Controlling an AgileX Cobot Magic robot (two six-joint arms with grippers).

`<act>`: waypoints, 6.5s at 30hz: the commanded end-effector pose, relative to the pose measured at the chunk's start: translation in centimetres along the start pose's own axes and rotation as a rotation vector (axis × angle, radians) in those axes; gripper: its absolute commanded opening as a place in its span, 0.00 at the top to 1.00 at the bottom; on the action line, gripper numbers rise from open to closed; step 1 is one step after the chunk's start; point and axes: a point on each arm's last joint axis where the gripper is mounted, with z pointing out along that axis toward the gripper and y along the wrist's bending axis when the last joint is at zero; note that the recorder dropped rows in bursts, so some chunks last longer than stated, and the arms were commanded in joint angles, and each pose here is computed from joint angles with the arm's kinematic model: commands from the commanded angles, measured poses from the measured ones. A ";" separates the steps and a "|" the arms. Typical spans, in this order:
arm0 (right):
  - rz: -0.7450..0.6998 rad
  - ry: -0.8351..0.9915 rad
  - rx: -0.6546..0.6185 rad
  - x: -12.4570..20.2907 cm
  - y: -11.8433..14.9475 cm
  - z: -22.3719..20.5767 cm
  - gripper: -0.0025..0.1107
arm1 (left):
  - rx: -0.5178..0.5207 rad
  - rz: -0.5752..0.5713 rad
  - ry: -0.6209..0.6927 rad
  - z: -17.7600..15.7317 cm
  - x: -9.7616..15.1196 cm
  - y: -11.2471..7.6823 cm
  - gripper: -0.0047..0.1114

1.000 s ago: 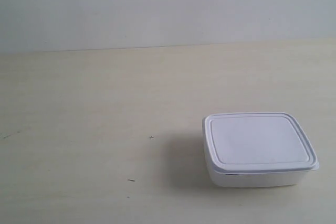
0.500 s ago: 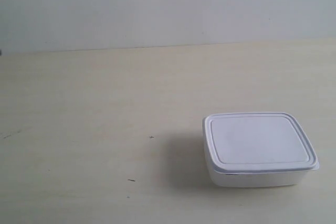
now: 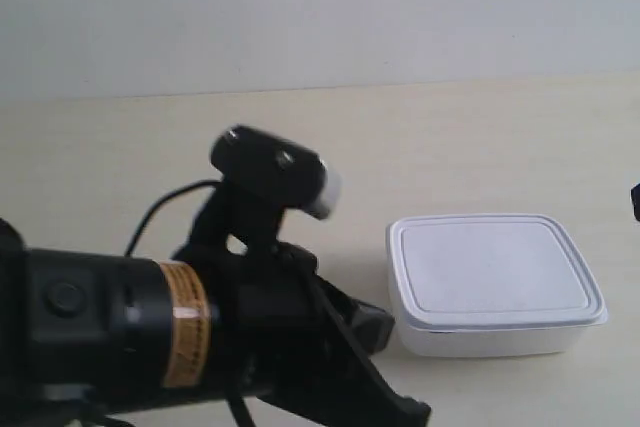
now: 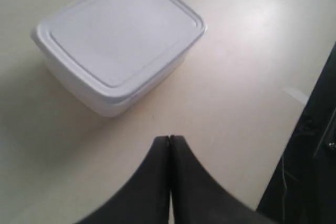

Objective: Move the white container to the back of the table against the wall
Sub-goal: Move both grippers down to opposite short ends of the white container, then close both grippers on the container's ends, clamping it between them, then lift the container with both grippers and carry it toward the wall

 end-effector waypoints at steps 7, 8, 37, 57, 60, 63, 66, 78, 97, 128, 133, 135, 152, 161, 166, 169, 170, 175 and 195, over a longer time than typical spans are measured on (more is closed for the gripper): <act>0.044 0.234 0.054 1.4 -2.3 5.7 0.98 | 0.085 -0.127 0.054 5.8 2.4 -1.9 0.96; 0.051 0.259 0.058 1.6 -2.5 6.2 0.98 | 0.082 -0.129 0.057 6.1 2.3 -1.9 0.96; 0.002 0.489 0.180 2.7 -3.7 16.2 0.98 | -0.054 -0.182 0.166 13.5 2.1 -0.2 0.96; 0.024 0.351 0.214 1.6 -4.5 18.6 0.98 | -0.089 -0.234 0.127 16.1 2.6 4.3 0.96; 0.021 0.326 0.213 1.3 -4.6 18.7 0.98 | -0.082 -0.227 0.122 16.4 2.6 4.3 0.96; 0.017 0.310 0.213 1.2 -4.6 18.7 0.98 | -0.083 -0.225 0.122 16.8 2.6 4.3 0.96; 0.017 0.303 0.213 1.1 -4.6 18.8 0.98 | -0.079 -0.225 0.112 17.2 2.1 4.2 0.96; 0.003 0.214 0.210 0.4 -4.6 19.0 0.98 | -0.142 -0.249 0.106 17.6 0.0 5.8 0.96; -0.008 0.095 0.205 -0.7 -4.6 19.4 0.98 | -0.154 -0.263 0.052 17.4 -1.1 8.0 0.96; -0.047 -0.094 0.216 -4.2 -5.3 23.9 0.98 | -0.188 -0.204 0.006 20.0 -3.9 10.4 0.96; -0.048 -0.097 0.212 -5.2 -5.1 24.5 0.98 | -0.215 -0.210 0.001 19.9 -4.9 11.2 0.96; -0.048 -0.097 0.210 -5.7 -5.0 24.8 0.98 | -0.224 -0.206 0.002 19.9 -5.1 11.6 0.96; -0.053 -0.131 0.197 -8.9 -4.6 26.7 0.98 | -0.269 -0.161 0.009 22.2 -5.8 14.1 0.96; -0.057 -0.132 0.188 -10.8 -4.3 27.9 0.98 | -0.293 -0.147 0.015 23.5 -6.2 15.3 0.96; -0.056 -0.123 0.189 -11.3 -4.4 29.1 0.98 | -0.321 -0.129 0.022 23.9 -7.1 16.0 0.96; -0.057 -0.131 0.188 -11.7 -4.4 29.4 0.98 | -0.348 -0.122 0.035 24.1 -7.5 16.7 0.96; -0.057 -0.131 0.188 -11.7 -4.4 29.6 0.98 | -0.358 -0.121 0.037 24.3 -7.6 17.2 0.96; -0.059 -0.145 0.184 -12.6 -4.3 30.3 0.98 | -0.364 -0.109 0.022 24.5 -7.9 17.9 0.96; -0.064 -0.164 0.166 -15.7 -3.9 32.9 0.98 | -0.437 -0.058 -0.021 25.4 -10.0 21.7 0.96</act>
